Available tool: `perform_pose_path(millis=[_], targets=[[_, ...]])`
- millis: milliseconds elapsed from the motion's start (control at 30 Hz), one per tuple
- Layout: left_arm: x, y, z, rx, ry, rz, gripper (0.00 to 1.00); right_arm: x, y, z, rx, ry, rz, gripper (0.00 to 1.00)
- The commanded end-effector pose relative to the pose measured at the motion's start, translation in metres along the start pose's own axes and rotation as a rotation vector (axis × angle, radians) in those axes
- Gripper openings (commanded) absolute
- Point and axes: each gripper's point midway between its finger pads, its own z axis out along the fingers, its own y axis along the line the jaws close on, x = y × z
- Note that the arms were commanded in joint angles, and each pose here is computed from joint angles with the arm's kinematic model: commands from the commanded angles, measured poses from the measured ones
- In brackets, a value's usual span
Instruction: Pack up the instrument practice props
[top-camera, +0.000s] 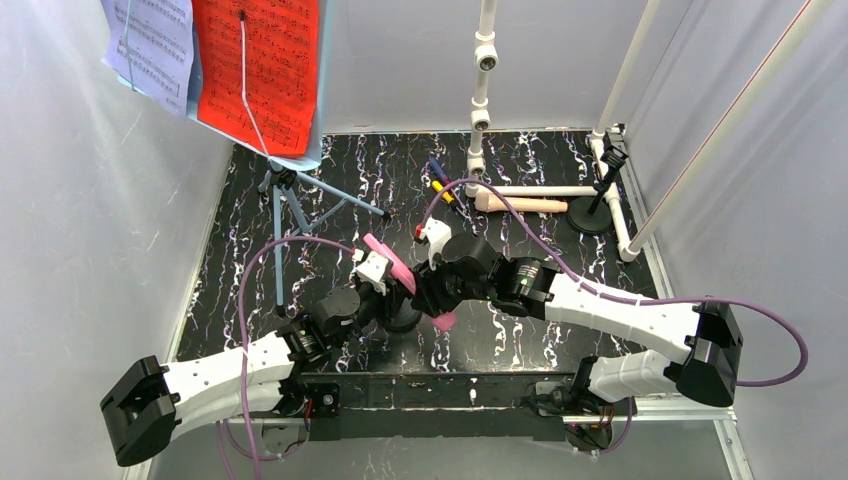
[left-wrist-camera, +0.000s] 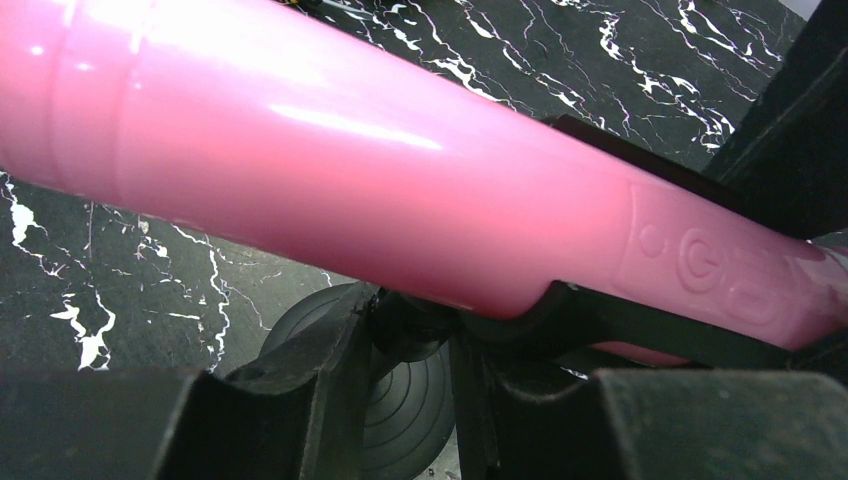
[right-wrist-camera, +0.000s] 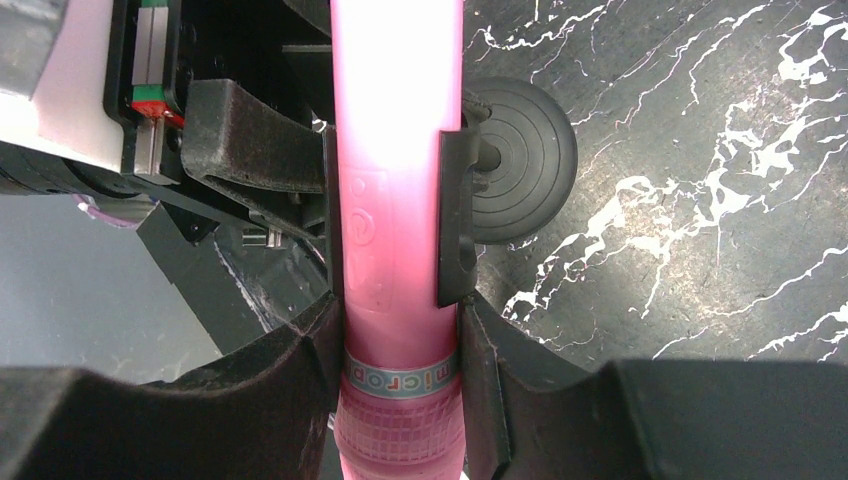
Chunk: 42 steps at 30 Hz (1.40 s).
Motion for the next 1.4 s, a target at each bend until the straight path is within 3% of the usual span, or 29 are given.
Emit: perform_pose_path(millis=[0, 800, 1167, 1367], targets=[[0.011, 0.093, -0.016, -0.458, 0.031, 0.027, 0.00, 0.089, 0.013, -0.047, -0.090, 0.367, 0.025, 0.01], [0.005, 0.143, -0.053, -0.779, -0.029, -0.046, 0.00, 0.128, 0.007, -0.079, -0.090, 0.538, 0.027, 0.01], [0.007, 0.157, -0.062, -0.855, -0.054, -0.094, 0.00, 0.134, 0.002, -0.093, -0.073, 0.562, 0.011, 0.01], [0.007, 0.156, -0.060, -0.839, -0.053, -0.098, 0.00, 0.123, -0.001, -0.089, -0.034, 0.499, 0.033, 0.01]])
